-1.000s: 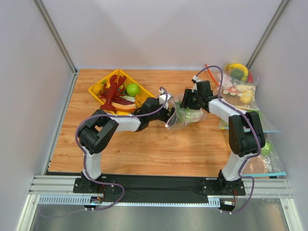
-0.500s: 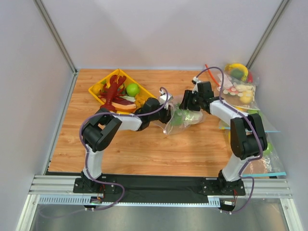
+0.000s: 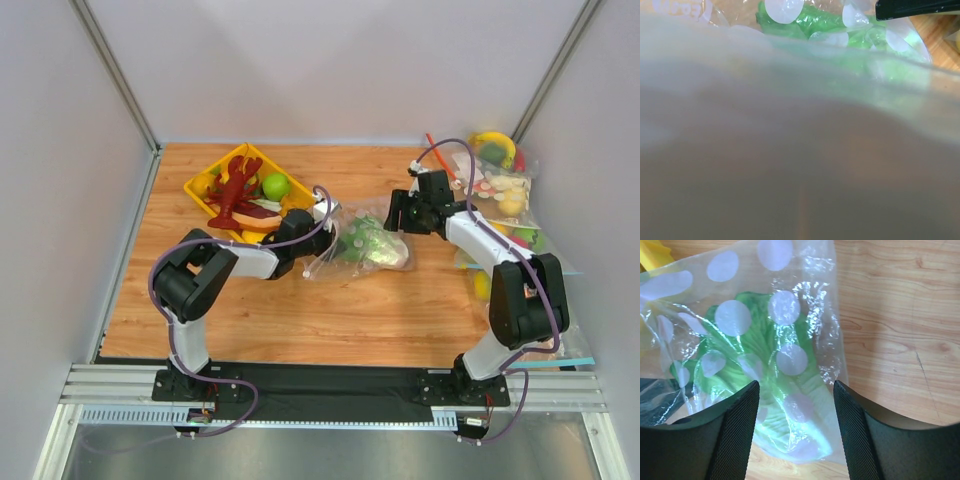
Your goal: Open the zip-top bag and remove the fake food
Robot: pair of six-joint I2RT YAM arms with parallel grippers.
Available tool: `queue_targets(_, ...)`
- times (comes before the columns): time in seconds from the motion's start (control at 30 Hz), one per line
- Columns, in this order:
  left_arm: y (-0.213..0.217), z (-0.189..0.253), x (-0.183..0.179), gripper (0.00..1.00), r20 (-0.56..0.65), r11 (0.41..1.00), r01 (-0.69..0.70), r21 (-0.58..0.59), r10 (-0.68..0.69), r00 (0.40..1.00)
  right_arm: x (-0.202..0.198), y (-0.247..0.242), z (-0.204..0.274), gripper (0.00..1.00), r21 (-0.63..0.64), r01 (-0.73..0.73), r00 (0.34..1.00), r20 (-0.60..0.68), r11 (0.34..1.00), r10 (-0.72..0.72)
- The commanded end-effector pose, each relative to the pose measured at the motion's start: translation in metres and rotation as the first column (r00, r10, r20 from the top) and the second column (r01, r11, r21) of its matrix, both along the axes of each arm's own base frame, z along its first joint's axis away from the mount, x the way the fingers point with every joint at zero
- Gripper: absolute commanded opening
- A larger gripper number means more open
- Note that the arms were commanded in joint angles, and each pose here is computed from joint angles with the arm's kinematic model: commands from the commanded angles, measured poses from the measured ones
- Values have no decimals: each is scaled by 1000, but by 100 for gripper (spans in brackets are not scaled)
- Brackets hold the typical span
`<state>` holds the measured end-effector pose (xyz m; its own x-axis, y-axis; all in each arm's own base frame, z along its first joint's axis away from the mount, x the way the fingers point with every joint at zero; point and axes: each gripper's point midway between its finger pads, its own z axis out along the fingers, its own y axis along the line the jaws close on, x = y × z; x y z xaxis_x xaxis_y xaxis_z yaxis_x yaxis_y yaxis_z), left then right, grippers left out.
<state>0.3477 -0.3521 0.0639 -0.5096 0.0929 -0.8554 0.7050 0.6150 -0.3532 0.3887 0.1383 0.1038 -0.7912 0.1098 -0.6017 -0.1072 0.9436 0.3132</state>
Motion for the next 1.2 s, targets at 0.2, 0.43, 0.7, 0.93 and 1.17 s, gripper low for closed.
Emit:
queue_targets(0.2, 2, 28, -1, 0, 80, 999, 7, -40, -4, 997, -8, -20, -13, 64, 47, 44, 997, -59, 998, -41)
queue_targets(0.43, 3, 30, -3, 0, 85, 999, 12, -42, -9, 996, -9, -13, -17, 63, 165, 7, 998, -61, 986, 4)
queue_targets(0.7, 3, 36, -5, 0, 89, 998, 18, -57, -12, 996, -12, 20, -4, 13, 345, -125, 989, -28, 930, 143)
queue_targets(0.93, 26, 70, -2, 0, 126, 996, -67, -60, 74, 989, -2, -5, 5, 0, 286, -42, 999, -13, 957, 48)
queue_targets(1.17, 42, 87, -14, 0, 155, 996, -76, -41, 81, 985, 7, -29, 12, 0, 287, 28, 999, 8, 958, -32)
